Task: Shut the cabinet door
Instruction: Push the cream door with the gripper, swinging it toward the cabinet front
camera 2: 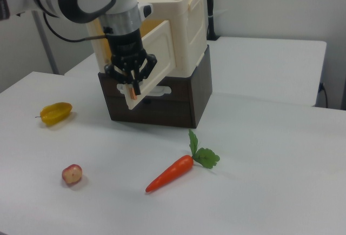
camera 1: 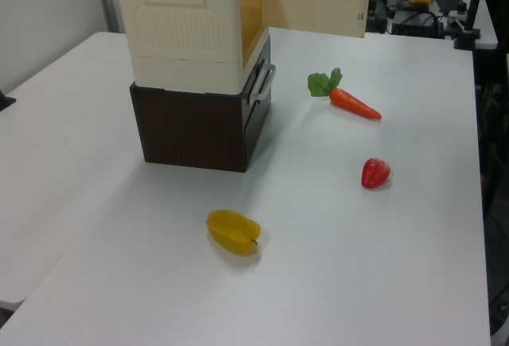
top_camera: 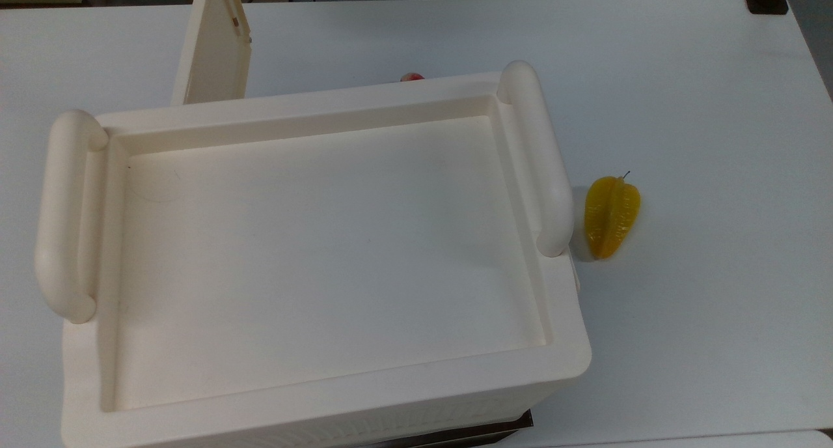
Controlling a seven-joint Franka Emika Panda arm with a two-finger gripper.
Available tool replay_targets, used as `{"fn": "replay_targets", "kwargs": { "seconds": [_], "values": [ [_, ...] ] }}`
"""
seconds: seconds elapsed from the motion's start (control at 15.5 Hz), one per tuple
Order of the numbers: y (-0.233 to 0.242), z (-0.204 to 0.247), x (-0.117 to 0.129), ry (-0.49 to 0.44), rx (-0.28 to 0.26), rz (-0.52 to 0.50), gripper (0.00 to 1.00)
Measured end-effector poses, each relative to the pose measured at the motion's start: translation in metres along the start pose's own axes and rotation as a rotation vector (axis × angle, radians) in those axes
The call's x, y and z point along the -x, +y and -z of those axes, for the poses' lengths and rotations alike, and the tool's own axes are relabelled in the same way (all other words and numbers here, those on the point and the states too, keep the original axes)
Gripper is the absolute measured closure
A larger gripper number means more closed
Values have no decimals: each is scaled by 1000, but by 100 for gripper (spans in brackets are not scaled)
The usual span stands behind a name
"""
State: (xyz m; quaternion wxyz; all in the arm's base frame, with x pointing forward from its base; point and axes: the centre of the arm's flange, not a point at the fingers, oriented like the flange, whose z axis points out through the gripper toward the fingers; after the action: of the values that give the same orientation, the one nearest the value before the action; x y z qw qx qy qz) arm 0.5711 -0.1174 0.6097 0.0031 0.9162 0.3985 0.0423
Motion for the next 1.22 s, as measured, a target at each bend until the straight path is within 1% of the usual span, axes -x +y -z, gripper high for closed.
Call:
{"fn": "replay_targets", "kwargs": {
  "seconds": [0.19,0.39,0.64,0.77,0.97,1.22],
  "values": [
    [6,2,-4,23,43,103,99],
    [8,0,-12,36,67,143,99],
    [-2,-16,-45,52,64,196,99],
    [-10,-19,-60,84,52,210,99],
    [-20,-18,-74,124,36,197,99],
    [-36,-11,-105,192,75,165,99]
  ]
}}
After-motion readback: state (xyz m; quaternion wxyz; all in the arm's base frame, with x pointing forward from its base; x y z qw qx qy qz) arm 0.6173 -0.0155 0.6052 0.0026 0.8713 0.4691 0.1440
